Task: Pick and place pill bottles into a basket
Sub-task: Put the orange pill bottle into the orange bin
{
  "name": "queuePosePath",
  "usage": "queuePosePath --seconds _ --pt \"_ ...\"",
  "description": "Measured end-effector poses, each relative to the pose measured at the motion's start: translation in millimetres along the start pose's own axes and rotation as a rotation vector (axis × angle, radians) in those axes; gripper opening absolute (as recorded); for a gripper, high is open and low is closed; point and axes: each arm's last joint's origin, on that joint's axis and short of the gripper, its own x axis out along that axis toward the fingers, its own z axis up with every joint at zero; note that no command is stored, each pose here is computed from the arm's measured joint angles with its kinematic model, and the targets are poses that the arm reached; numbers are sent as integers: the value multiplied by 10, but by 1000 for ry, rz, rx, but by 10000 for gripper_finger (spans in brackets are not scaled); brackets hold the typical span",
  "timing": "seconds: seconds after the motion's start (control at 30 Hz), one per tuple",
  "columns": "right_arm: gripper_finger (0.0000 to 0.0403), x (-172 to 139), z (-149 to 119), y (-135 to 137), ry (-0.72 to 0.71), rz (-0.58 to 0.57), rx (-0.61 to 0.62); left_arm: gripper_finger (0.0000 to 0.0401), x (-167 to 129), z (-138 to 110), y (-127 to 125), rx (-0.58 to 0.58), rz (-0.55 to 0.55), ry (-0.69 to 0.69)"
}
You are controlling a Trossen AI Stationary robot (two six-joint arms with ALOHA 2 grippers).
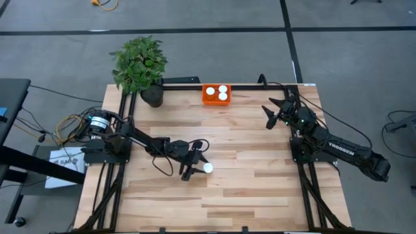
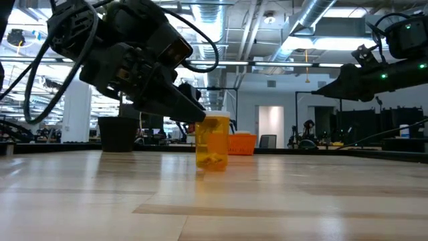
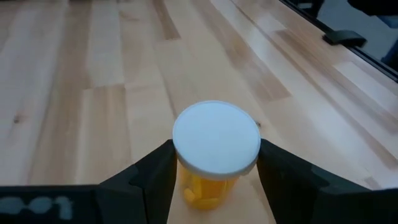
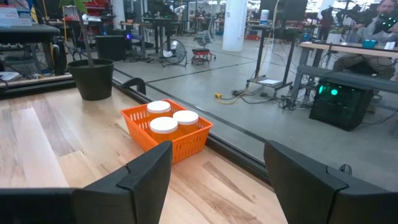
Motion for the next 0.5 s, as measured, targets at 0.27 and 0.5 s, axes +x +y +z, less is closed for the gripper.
queuePosePath --seconds 0.27,0.5 --pt "249 0 0 0 0 0 0 196 -68 67 170 -34 78 -38" --pt "249 0 1 0 -1 0 0 197 -201 163 409 -56 216 -80"
